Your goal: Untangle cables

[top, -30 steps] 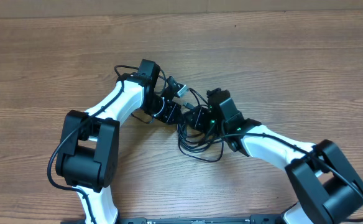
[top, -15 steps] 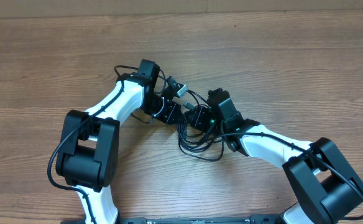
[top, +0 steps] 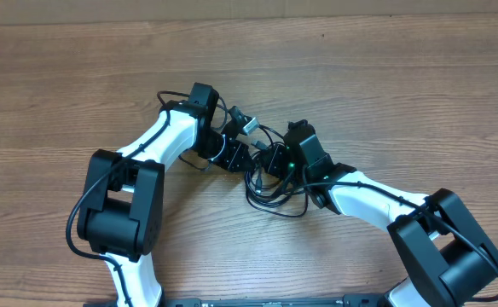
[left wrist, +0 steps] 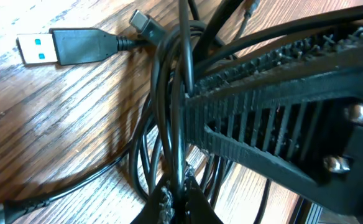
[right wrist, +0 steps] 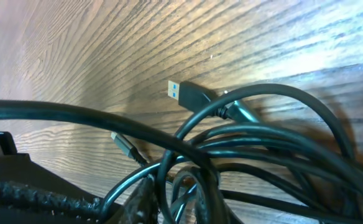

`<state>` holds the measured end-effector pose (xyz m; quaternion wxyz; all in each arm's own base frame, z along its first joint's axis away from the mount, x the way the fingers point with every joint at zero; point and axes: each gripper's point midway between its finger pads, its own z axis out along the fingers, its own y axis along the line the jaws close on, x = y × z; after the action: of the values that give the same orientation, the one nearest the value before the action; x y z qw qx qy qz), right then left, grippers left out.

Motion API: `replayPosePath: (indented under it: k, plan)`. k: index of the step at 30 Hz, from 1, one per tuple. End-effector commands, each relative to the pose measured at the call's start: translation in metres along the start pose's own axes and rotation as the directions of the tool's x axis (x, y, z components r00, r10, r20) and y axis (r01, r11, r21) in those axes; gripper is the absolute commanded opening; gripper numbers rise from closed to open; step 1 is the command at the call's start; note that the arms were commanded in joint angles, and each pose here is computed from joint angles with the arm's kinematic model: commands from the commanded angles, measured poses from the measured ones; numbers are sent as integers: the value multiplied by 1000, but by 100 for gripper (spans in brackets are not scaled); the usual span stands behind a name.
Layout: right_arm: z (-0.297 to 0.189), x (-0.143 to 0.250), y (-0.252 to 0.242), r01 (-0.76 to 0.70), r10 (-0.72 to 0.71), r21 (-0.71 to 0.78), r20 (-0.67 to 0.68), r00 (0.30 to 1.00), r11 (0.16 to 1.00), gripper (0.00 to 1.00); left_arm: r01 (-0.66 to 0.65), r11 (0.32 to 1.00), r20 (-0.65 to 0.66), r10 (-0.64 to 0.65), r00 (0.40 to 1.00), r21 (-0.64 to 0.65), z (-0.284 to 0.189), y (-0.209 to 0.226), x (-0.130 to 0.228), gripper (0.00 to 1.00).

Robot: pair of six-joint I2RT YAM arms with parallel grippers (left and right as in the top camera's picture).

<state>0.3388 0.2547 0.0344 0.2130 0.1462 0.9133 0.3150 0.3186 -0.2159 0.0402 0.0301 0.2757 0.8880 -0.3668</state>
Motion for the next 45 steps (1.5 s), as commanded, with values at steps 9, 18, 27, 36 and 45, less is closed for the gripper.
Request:
replayPosePath:
  k: [9,18,27,36,45]
  plan:
    - [-25,-11,32,-32,12,-196,-103,995,980,4,-7,999,-43,9,999,41,4,-9,12,4]
    - [-80,-33,67,13,-58,-393,-101,993,919,4,4,1000,-73,-4,997,0,4,-2,19,4]
    - [-91,-61,62,12,-32,-422,-42,999,907,4,-36,999,-102,37,994,17,4,-6,27,4]
    - [-153,-99,92,86,-107,-685,13,994,723,4,-81,996,-65,83,994,28,-18,-29,22,4]
    - [-164,-119,79,96,-71,-671,64,995,735,4,-290,949,234,311,921,-121,-118,-115,-14,4]
